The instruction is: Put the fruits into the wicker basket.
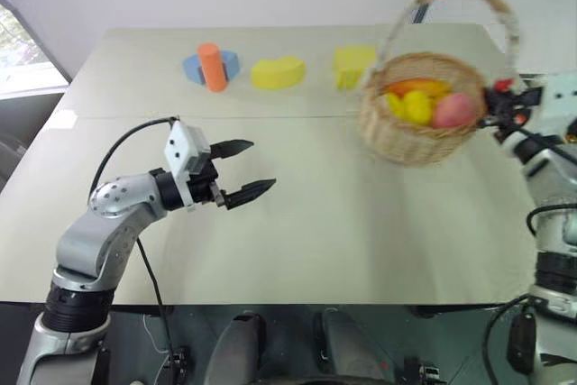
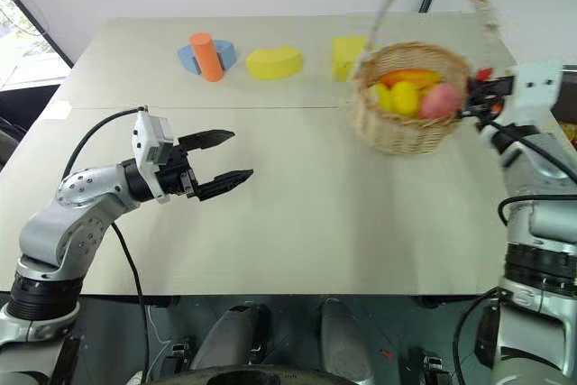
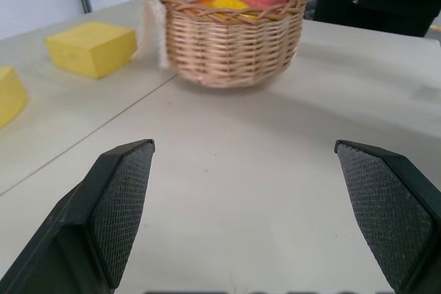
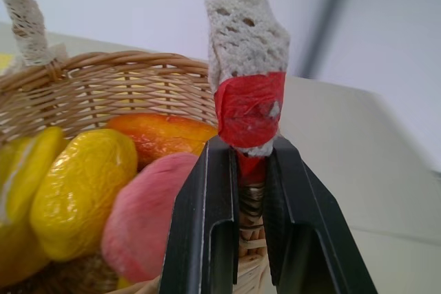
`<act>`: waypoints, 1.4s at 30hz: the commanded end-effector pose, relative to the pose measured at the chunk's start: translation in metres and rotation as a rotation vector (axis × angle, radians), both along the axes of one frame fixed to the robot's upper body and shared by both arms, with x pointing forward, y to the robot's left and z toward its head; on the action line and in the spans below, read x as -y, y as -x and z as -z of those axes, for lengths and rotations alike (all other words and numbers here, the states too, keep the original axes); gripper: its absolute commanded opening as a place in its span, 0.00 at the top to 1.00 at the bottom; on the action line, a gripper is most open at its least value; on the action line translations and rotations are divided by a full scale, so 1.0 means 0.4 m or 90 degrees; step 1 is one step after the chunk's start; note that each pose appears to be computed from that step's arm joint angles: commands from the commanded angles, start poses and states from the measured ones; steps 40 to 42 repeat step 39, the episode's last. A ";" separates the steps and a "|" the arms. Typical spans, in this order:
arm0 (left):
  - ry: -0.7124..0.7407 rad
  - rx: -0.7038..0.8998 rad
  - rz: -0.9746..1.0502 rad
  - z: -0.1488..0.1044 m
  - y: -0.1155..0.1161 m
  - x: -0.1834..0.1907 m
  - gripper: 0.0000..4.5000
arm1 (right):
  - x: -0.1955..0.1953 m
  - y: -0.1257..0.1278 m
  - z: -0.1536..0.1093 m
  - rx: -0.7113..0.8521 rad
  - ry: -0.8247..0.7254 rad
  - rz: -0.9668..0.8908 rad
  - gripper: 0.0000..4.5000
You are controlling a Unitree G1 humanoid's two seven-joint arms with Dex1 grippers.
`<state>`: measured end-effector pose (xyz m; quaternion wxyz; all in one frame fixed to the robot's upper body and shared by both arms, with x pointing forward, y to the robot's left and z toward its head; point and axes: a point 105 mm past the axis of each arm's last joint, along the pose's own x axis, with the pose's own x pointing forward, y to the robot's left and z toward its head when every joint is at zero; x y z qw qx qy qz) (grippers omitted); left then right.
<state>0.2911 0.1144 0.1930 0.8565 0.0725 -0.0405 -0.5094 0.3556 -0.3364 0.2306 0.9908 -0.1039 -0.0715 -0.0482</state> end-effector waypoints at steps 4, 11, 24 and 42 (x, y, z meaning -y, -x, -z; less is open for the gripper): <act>0.002 0.024 0.015 -0.014 -0.003 0.015 0.00 | 0.064 -0.011 -0.017 0.034 -0.015 0.064 0.89; 0.004 0.022 -0.007 -0.014 -0.010 -0.005 0.00 | 0.072 0.034 -0.048 0.076 0.007 0.078 0.12; -0.007 -0.009 -0.203 0.055 -0.049 -0.183 0.00 | -0.152 0.177 0.052 0.000 0.039 -0.280 0.12; -0.011 -0.045 -0.327 0.129 -0.045 -0.254 0.00 | -0.328 0.136 0.175 -0.105 0.072 -0.453 0.12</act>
